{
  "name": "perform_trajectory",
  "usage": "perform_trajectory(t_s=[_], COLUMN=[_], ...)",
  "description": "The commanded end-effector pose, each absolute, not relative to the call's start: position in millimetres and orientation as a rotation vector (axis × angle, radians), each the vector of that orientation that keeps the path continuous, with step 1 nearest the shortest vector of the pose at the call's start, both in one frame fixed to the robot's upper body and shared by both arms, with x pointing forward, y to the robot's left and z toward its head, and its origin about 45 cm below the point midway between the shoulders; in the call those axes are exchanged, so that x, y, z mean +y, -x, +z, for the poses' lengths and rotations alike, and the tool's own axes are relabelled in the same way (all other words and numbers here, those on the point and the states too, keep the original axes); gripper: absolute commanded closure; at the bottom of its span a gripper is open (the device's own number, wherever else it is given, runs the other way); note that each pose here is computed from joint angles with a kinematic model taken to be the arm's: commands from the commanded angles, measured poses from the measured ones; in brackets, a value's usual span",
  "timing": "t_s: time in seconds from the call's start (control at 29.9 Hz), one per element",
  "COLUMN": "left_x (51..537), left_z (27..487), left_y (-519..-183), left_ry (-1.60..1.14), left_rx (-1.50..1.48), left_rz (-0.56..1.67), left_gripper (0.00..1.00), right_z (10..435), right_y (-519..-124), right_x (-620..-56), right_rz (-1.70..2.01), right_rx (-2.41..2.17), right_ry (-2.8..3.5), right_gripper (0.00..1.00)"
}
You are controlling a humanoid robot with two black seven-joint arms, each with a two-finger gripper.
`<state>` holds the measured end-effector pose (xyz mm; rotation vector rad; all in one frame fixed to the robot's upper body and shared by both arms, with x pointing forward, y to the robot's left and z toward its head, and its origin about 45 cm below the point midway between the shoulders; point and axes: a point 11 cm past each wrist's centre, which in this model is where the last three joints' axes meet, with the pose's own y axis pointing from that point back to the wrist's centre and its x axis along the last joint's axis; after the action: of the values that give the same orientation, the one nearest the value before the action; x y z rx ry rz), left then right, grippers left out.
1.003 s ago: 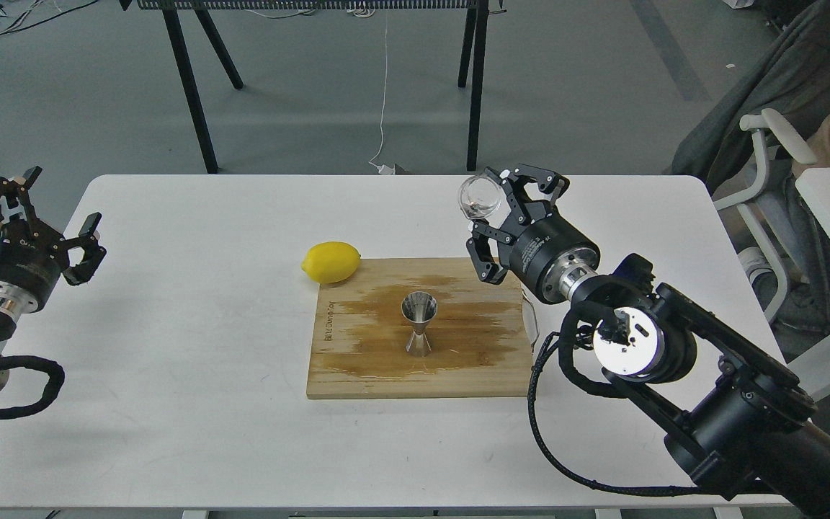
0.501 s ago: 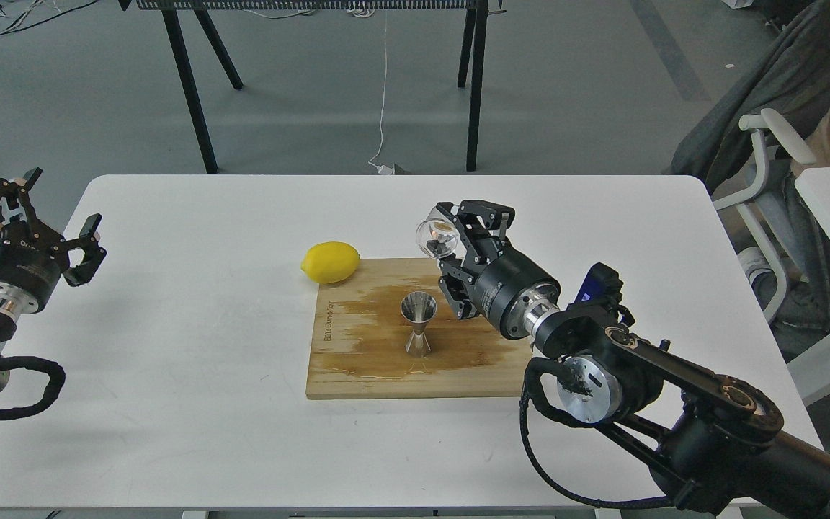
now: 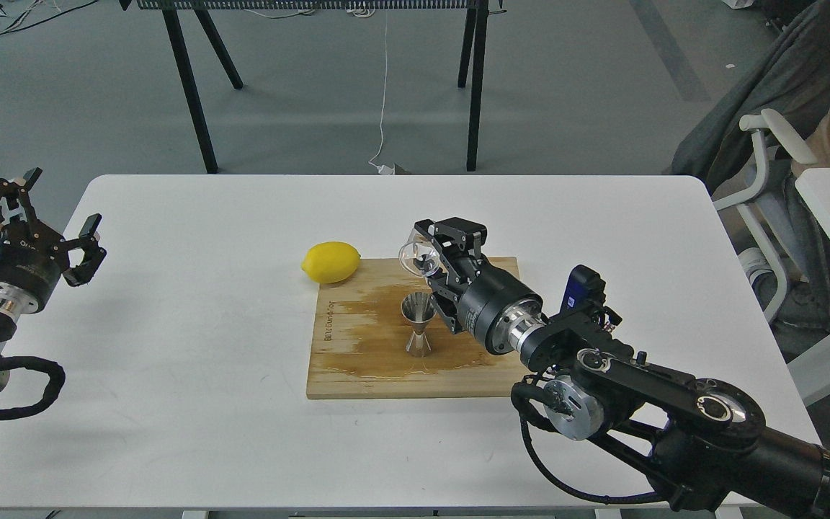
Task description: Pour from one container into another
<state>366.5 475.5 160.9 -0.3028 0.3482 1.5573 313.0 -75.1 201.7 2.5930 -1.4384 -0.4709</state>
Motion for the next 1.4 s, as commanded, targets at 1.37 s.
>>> perform_trajectory(t_s=[1.37], left_x=[474], left_z=[159], left_y=[-367], left_ry=[0.304], left_rx=[0.352], left_rz=[1.557], left_gripper=[0.03], right_z=[169], right_y=[-309], right_x=[-78], right_rz=[-0.167], right_rx=[-1.314], right_ry=[-2.512], right_gripper=[0.65])
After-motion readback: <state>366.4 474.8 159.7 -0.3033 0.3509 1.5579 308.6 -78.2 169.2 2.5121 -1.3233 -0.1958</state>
